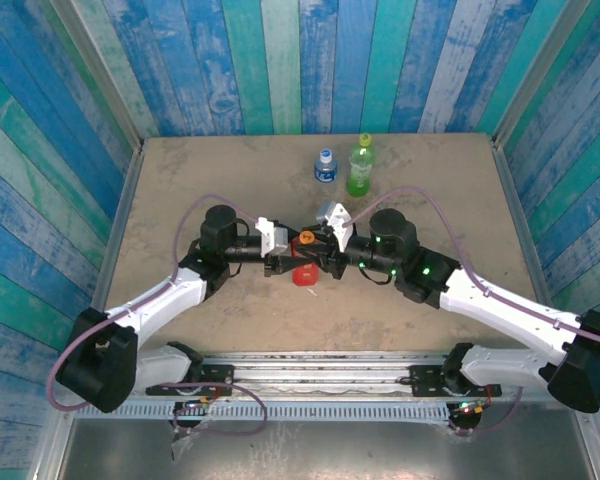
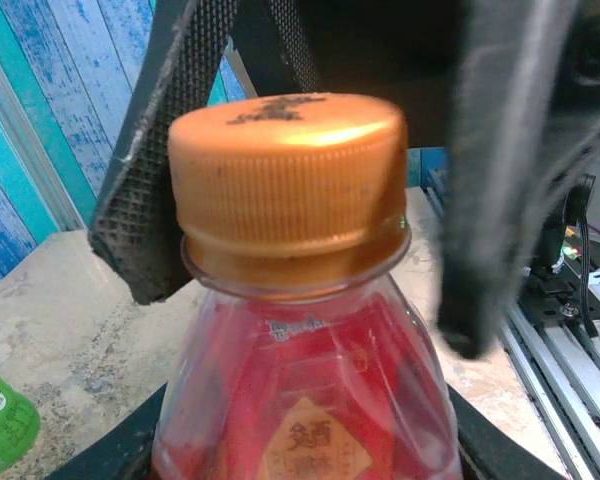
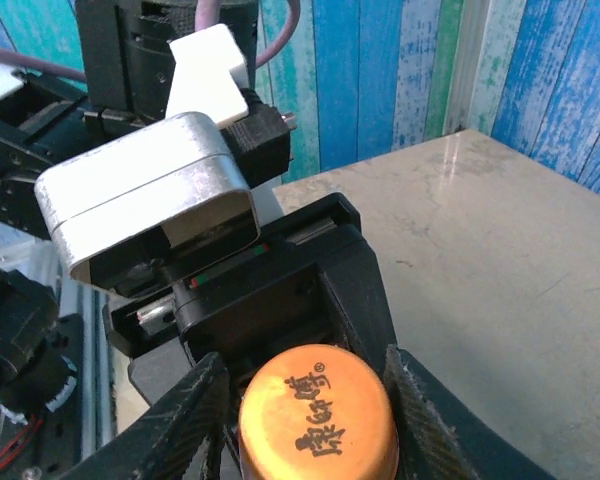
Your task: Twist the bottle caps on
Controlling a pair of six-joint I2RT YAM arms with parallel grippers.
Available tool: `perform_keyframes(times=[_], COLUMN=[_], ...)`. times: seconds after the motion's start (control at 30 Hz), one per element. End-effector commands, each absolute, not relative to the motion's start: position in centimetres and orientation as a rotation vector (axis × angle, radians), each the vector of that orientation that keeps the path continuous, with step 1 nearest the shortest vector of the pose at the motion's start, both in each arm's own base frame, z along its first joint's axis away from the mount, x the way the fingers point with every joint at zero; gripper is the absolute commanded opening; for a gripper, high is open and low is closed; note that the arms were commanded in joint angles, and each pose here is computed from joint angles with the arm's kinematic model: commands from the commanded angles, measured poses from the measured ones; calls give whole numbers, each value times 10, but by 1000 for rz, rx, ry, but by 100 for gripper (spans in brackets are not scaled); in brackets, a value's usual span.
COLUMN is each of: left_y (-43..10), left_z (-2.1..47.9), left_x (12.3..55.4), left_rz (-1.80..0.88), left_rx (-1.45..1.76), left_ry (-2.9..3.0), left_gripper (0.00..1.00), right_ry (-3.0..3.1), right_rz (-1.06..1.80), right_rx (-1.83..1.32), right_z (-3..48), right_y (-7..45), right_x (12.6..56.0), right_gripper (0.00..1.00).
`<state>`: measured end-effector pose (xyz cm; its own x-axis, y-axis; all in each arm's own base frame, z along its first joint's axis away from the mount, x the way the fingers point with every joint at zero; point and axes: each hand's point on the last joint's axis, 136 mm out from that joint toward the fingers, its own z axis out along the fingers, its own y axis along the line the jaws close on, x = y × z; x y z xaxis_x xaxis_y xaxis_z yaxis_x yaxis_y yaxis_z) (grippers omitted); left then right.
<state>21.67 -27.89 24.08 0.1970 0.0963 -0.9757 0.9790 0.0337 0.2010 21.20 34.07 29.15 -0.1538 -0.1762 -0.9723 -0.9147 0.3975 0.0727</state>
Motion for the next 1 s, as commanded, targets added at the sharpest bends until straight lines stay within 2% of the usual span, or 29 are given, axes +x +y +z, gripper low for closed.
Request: perform_keyframes(times=[0.0,0.07,0.17,0.33,0.4,0.47,0.73,0.97], left_y=[-280,-280,-280,-272,-263,-252,-193,-176], left_z=[235,234,234,244,246,248,224,195], left_x=[217,218,224,249,259,265,267,262], left_rz=[-992,-991,-971,-855,-812,-762,-608,-565], left_rx=[1351,1349,1325,1144,1032,926,562,506], left_ry=[1151,1159,1175,1219,1255,1264,1378,1487], left_gripper=[48,49,58,91,100,94,94,94], right_ry=[1562,1561,1559,1640,1650,1647,1661,1686], right_rz=[912,906,888,736,666,623,561,579], right_rx=[-985,-985,-989,-840,-756,-683,-600,-590], right_z=[300,298,296,287,285,285,272,249], right_y=[342,340,338,322,314,308,322,351], right_x=[207,206,207,236,253,271,343,385], right_gripper=[34,26,25,21,22,21,21,22])
